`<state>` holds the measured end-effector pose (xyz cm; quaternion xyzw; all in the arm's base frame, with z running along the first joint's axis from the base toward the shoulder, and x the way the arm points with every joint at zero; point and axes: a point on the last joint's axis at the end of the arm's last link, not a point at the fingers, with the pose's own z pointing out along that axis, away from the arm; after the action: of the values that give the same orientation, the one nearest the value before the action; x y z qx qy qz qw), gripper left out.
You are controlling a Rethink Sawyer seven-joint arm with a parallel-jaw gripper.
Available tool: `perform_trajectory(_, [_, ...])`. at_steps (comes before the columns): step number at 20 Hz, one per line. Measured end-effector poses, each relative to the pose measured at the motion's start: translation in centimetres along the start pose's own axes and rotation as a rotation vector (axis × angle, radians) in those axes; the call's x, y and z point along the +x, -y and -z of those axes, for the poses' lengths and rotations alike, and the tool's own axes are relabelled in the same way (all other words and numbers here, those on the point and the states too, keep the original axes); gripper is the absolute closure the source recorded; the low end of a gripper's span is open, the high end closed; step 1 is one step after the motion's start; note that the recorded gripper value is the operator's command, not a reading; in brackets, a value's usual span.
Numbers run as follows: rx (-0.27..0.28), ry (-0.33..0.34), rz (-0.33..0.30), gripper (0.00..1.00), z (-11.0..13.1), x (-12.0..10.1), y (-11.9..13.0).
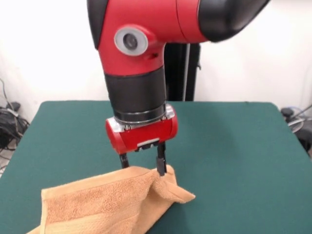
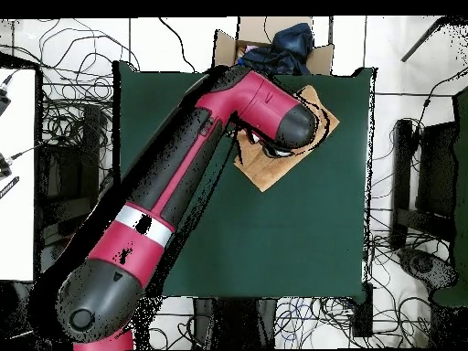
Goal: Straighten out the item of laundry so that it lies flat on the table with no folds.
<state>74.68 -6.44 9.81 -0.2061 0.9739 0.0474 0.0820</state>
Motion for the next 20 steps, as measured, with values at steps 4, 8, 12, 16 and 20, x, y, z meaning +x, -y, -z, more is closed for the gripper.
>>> perform_trajectory(4, [-0.002, 0.038, -0.039, 0.00, 1.1, -0.7, 0.1])
perform_trajectory(8, [-0.017, 0.165, -0.089, 0.00, 2.3, -2.5, 0.3])
perform_trajectory(12, [-0.023, 0.179, -0.082, 0.00, 3.1, -3.2, 0.8])
perform_trajectory(16, [-0.050, 0.144, -0.049, 0.00, 3.5, -3.6, 1.2])
perform_trajectory(20, [-0.108, 0.229, -0.087, 0.00, 3.2, -4.6, 0.7])
